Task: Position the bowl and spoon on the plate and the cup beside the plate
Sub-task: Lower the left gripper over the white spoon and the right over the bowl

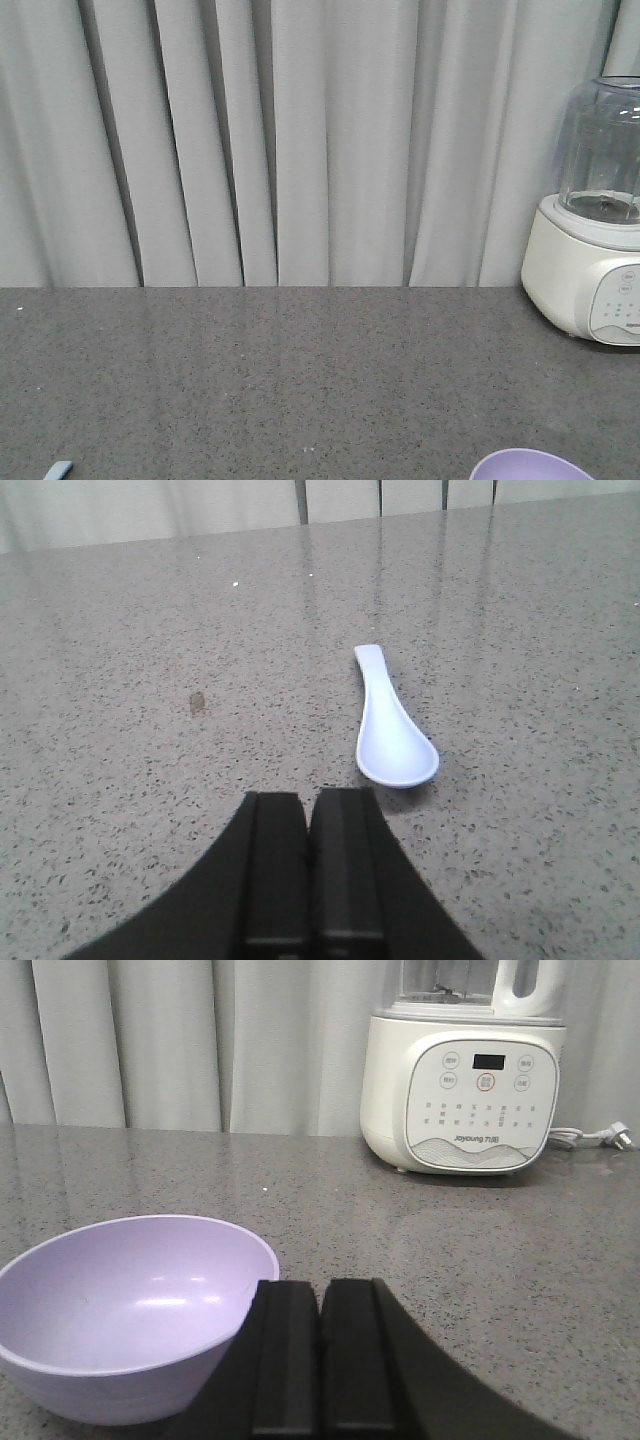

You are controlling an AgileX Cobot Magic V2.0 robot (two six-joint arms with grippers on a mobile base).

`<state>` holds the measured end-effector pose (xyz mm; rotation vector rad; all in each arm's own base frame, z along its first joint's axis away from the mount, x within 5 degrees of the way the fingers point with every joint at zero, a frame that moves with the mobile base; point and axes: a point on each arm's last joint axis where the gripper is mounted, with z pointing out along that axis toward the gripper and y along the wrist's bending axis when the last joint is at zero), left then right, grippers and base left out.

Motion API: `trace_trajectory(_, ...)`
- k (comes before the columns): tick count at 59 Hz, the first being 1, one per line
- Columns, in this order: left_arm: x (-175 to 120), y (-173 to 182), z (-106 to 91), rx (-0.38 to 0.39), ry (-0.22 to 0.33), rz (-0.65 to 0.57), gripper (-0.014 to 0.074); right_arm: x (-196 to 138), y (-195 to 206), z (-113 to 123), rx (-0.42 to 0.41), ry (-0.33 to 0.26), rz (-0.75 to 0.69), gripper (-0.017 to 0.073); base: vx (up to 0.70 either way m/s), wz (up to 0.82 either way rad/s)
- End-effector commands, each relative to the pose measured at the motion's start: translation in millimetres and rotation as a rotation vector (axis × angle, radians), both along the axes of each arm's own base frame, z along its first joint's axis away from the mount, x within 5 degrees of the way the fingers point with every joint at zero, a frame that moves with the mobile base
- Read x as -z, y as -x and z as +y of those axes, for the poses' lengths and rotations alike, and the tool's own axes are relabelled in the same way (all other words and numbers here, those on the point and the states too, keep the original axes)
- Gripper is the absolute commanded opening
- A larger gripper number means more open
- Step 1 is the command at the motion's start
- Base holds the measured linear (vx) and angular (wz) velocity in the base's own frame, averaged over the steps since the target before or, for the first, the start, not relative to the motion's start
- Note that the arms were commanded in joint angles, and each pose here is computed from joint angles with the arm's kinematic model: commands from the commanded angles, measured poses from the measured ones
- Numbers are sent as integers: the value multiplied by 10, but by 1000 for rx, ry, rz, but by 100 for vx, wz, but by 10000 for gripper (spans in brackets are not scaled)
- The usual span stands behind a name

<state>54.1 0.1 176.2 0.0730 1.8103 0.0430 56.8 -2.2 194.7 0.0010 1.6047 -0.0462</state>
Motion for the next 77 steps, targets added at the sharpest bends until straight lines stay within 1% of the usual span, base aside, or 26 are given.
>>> trace_trajectory(1,-8,-12,-5,3,14,-69,-6,-26,5,10,-12,17,-83,-9,0,0)
trace_trajectory(8,-8,-12,-5,3,10,-70,-6,-26,5,10,-12,17,-83,-9,0,0)
trace_trajectory(10,-9,-12,0,5,-30,-71,-6,-26,5,10,-12,17,-83,-9,0,0)
trace_trajectory(14,-9,-13,4,9,-66,-71,-6,-27,5,11,-12,18,-84,-9,0,0)
trace_trajectory(17,-10,-13,11,13,-127,-72,-6,-27,5,11,-12,18,-84,-9,0,0)
trace_trajectory(23,-19,-13,28,26,-279,-75,-6,-37,6,12,-13,18,-94,-9,0,0)
trace_trajectory(25,-19,-13,31,26,-294,-75,-6,-37,6,12,-13,18,-94,-9,0,0)
trace_trajectory(33,-22,-13,30,25,-290,-77,-6,-49,6,13,-15,18,-108,-9,0,0)
trace_trajectory(37,-51,-18,19,27,-257,-112,-6,-60,7,15,-17,18,-120,-9,0,0)
trace_trajectory(39,-86,-21,7,28,-218,-152,-6,-71,8,16,-18,19,-132,-9,0,0)
trace_trajectory(42,-170,-25,-12,25,-101,-245,-6,-93,11,19,-21,19,-157,-9,0,0)
trace_trajectory(44,-226,-23,-18,23,-40,-306,-6,-111,13,21,-23,20,-176,-9,0,0)
trace_trajectory(49,-397,4,-15,16,68,-494,-6,-182,26,30,-32,22,-249,-9,0,0)
trace_trajectory(52,-502,38,-5,12,105,-616,-6,-255,42,35,-37,23,-305,-9,0,0)
trace_trajectory(57,-692,133,5,11,94,-835,-6,-430,77,36,-37,25,-353,-9,0,0)
trace_trajectory(59,-788,179,8,12,100,-906,-6,-529,93,35,-35,25,-369,-9,0,0)
trace_trajectory(61,-881,205,8,15,108,-926,-4,-675,113,33,-33,27,-384,-9,0,0)
trace_trajectory(63,-977,214,6,16,106,-896,-4,-842,139,30,-27,35,-392,-9,0,0)
trace_trajectory(64,-1048,221,5,17,102,-873,-3,-864,132,29,-26,36,-381,-9,0,0)
trace_trajectory(66,-1226,256,2,18,88,-845,-3,-1080,150,23,-18,41,-378,-9,0,0)
trace_trajectory(68,-1374,274,-3,17,54,-802,-3,-1239,154,19,-14,41,-373,-9,0,0)
trace_trajectory(70,-1559,290,-7,15,7,-749,-3,-1398,151,15,-9,40,-367,-9,0,0)
trace_trajectory(71,-1638,271,-9,14,-20,-701,-2,-1559,156,12,-6,40,-373,-9,0,0)
trace_trajectory(72,-1733,289,-9,13,-38,-686,-2,-1616,147,10,-5,39,-369,-9,0,0)
trace_trajectory(75,-2006,276,-7,8,-84,-637,4,-1829,59,3,1,36,-328,-9,0,0)
trace_trajectory(77,-2122,218,-5,6,-104,-589,6,-1939,15,-2,5,35,-307,-9,0,0)
